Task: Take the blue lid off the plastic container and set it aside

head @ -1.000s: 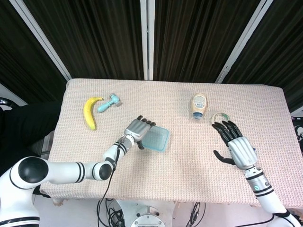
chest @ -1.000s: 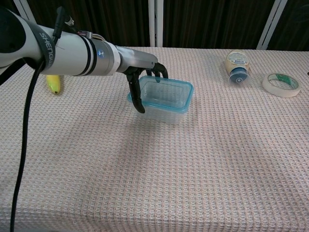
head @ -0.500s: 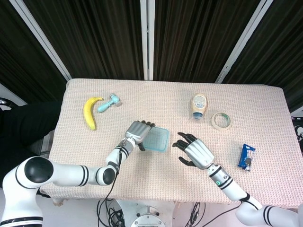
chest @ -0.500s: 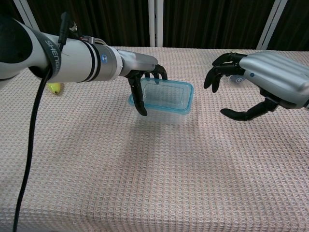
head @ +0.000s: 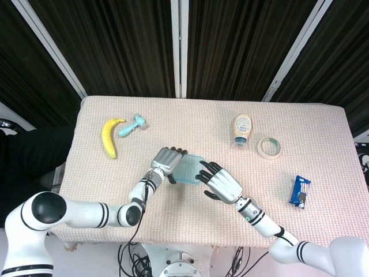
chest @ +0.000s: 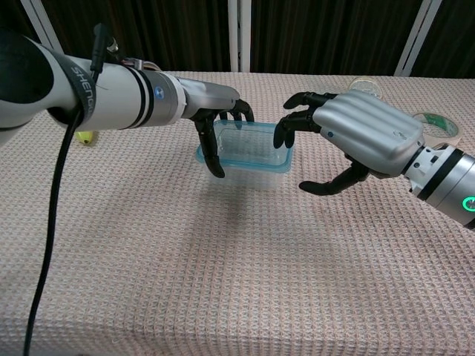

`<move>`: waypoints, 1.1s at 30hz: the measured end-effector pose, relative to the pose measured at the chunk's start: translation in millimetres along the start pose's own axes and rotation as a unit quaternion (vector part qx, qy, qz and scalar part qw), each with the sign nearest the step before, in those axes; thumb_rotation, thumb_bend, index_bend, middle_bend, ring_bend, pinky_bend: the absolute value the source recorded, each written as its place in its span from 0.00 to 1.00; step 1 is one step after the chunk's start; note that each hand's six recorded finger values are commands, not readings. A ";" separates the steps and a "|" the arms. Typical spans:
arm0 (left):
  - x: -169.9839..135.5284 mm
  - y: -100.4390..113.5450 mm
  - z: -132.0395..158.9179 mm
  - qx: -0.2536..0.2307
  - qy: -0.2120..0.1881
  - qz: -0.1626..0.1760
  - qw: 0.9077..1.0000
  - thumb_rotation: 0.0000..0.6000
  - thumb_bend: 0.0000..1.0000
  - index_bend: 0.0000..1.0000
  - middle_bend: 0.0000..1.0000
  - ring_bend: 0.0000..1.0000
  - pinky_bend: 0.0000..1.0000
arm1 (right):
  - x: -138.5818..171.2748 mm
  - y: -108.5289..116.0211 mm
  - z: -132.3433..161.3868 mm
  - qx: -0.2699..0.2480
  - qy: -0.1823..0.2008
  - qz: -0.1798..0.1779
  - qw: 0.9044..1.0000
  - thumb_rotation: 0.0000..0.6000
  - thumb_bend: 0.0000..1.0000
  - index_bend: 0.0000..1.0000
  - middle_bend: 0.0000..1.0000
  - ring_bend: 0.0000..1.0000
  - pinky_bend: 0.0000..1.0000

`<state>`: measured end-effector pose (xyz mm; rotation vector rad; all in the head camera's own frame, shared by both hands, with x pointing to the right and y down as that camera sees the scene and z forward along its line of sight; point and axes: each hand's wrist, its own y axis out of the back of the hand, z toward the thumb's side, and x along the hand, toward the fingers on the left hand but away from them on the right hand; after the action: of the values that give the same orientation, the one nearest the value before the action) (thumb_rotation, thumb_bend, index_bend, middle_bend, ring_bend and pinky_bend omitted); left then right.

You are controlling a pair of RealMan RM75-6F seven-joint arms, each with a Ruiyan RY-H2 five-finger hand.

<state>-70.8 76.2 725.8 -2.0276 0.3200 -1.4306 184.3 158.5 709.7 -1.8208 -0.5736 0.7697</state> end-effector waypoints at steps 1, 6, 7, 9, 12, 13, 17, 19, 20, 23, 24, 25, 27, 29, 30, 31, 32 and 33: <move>-0.1 -0.5 -0.2 0.000 0.000 -0.001 1.000 1.00 0.00 0.25 0.31 0.22 0.27 | -1.3 -0.8 0.8 -0.004 0.002 0.000 1.000 1.00 0.07 0.37 0.36 0.14 0.27; -0.6 -3.9 0.3 0.001 -0.002 -0.006 1.000 1.00 0.02 0.25 0.31 0.22 0.27 | -7.6 -2.9 3.1 -0.010 0.008 0.001 1.000 1.00 0.10 0.37 0.36 0.14 0.27; -0.7 -4.1 0.6 0.003 -0.003 -0.006 1.000 1.00 0.03 0.25 0.31 0.22 0.27 | -8.8 -3.3 3.1 -0.011 0.008 0.002 1.000 1.00 0.12 0.37 0.36 0.14 0.27; -0.7 -4.6 1.7 0.008 -0.005 -0.007 1.000 1.00 0.07 0.24 0.31 0.22 0.27 | -10.7 -3.5 2.8 -0.011 0.008 0.002 1.000 1.00 0.15 0.37 0.36 0.14 0.27; -0.4 -5.0 2.7 0.010 -0.006 -0.008 1.000 1.00 0.13 0.24 0.31 0.22 0.27 | -13.1 -4.2 2.8 -0.005 0.009 0.001 1.000 1.00 0.16 0.37 0.36 0.14 0.27; -0.3 -5.0 2.8 0.010 -0.006 -0.008 1.000 1.00 0.14 0.24 0.31 0.22 0.27 | -14.3 -4.5 3.3 -0.002 0.010 0.000 1.000 1.00 0.17 0.37 0.36 0.14 0.27; 0.0 -5.3 3.2 0.011 -0.006 -0.008 1.000 1.00 0.16 0.24 0.31 0.22 0.27 | -17.8 -5.2 4.3 0.004 0.014 -0.003 1.000 1.00 0.21 0.37 0.36 0.14 0.27; -0.1 -5.3 3.0 0.012 -0.006 -0.008 1.000 1.00 0.16 0.24 0.31 0.22 0.27 | -19.5 -6.2 4.8 0.007 0.017 -0.003 1.000 1.00 0.21 0.37 0.36 0.14 0.27; -0.2 -5.5 2.7 0.012 -0.005 -0.008 1.000 1.00 0.17 0.24 0.31 0.22 0.27 | -20.1 -6.7 5.1 0.008 0.017 -0.002 1.000 1.00 0.21 0.37 0.36 0.14 0.27; -0.3 -5.5 2.2 0.013 -0.005 -0.008 1.000 1.00 0.17 0.24 0.31 0.22 0.27 | -21.9 -8.1 5.6 0.013 0.020 -0.001 1.000 1.00 0.21 0.38 0.36 0.14 0.27; -0.4 -5.5 2.2 0.013 -0.004 -0.007 1.000 1.00 0.17 0.24 0.31 0.22 0.27 | -22.6 -8.3 5.8 0.014 0.021 -0.001 1.000 1.00 0.21 0.38 0.36 0.14 0.27; -0.5 -5.6 2.3 0.013 -0.005 -0.007 1.000 1.00 0.17 0.24 0.31 0.22 0.27 | -23.4 -8.6 6.3 0.014 0.021 -0.001 1.000 1.00 0.21 0.38 0.36 0.15 0.27; -0.9 -5.7 2.5 0.014 -0.005 -0.007 1.000 1.00 0.17 0.24 0.31 0.22 0.27 | -24.3 -8.8 6.7 0.016 0.022 -0.001 1.000 1.00 0.21 0.38 0.36 0.14 0.27; -1.2 -5.6 2.8 0.016 -0.005 -0.006 1.000 1.00 0.17 0.24 0.31 0.22 0.27 | -25.4 -9.1 6.5 0.018 0.022 0.000 1.000 1.00 0.21 0.38 0.36 0.14 0.27; -1.5 -5.7 3.1 0.017 -0.005 -0.005 1.000 1.00 0.17 0.24 0.31 0.22 0.27 | -25.7 -9.3 6.3 0.019 0.022 0.000 1.000 1.00 0.21 0.38 0.36 0.14 0.27; -1.7 -5.9 3.3 0.017 -0.006 -0.005 1.000 1.00 0.17 0.24 0.31 0.22 0.27 | -26.2 -9.5 6.2 0.020 0.022 0.001 1.000 1.00 0.21 0.38 0.36 0.14 0.27; -1.9 -6.1 3.5 0.017 -0.006 -0.006 1.000 1.00 0.17 0.24 0.31 0.22 0.27 | -26.5 -9.5 6.0 0.022 0.022 0.001 1.000 1.00 0.21 0.38 0.36 0.14 0.27; -2.1 -6.1 3.5 0.018 -0.006 -0.006 1.000 1.00 0.17 0.24 0.31 0.22 0.27 | -26.9 -9.5 5.9 0.023 0.022 0.001 0.999 1.00 0.21 0.38 0.36 0.14 0.27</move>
<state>-69.3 83.3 727.2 -2.0119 0.2770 -1.4205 161.4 147.0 723.5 -1.7920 -0.5224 0.7362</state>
